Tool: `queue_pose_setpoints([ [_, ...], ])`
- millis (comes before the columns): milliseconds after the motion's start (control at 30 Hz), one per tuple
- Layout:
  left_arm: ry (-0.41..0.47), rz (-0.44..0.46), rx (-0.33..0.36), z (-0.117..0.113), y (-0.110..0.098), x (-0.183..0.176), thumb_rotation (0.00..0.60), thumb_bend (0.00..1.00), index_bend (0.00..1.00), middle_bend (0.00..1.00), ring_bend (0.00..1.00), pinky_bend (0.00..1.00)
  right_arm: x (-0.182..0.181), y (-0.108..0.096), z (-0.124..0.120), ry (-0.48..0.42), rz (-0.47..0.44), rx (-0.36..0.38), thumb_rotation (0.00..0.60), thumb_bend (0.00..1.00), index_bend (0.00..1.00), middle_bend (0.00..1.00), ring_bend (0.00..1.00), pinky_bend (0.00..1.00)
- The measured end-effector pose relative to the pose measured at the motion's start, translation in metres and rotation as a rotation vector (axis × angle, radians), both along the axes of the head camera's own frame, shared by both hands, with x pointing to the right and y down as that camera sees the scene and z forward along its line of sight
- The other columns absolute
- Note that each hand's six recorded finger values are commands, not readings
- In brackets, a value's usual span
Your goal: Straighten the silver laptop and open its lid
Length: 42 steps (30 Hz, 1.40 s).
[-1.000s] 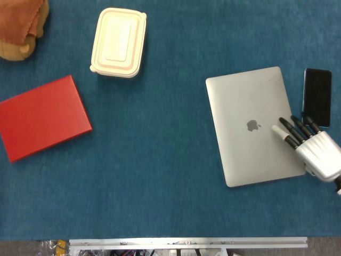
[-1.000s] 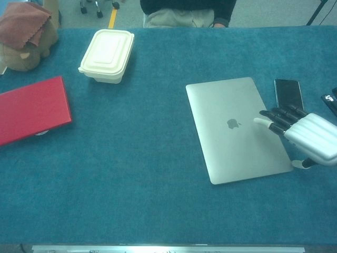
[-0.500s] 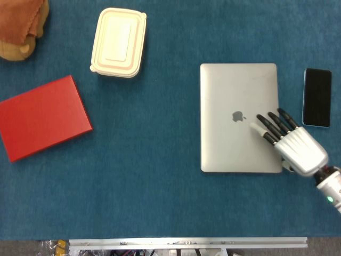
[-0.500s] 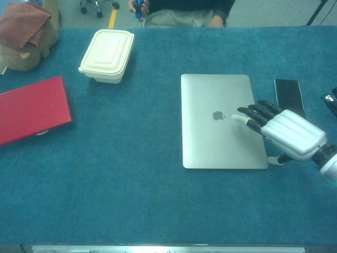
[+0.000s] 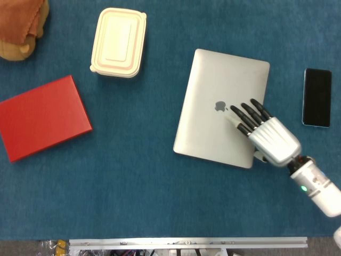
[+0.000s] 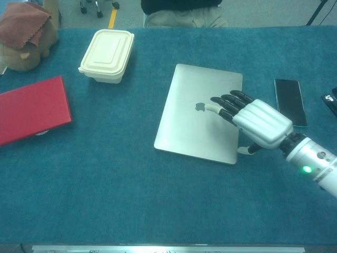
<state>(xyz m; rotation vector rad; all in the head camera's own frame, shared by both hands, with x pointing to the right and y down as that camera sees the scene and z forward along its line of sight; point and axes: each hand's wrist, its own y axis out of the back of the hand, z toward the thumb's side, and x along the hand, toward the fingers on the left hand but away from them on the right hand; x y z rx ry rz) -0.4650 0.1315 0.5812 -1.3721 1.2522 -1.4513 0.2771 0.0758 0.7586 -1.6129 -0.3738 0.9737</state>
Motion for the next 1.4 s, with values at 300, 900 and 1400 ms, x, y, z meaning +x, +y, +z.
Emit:
queue_pose_setpoints([
  [300, -0.003, -0.01, 0.003, -0.001, 0.001, -0.003, 0.6, 0.14, 0.01, 0.0, 0.0, 0.0, -0.032, -0.011, 0.001, -0.046, -0.006, 0.01, 0.6, 0.09, 0.0, 0.0, 0.0, 0.02],
  [900, -0.008, -0.023, 0.012, -0.004, 0.004, -0.007, 0.6, 0.14, 0.01, 0.0, 0.0, 0.0, -0.101, -0.026, 0.002, -0.131, -0.043, 0.031, 0.6, 0.09, 0.0, 0.0, 0.0, 0.02],
  [1400, -0.013, -0.029, 0.015, -0.008, 0.005, -0.009, 0.6, 0.14, 0.01, 0.0, 0.0, 0.0, -0.158, -0.036, -0.002, -0.191, -0.057, 0.006, 0.6, 0.09, 0.0, 0.0, 0.0, 0.02],
])
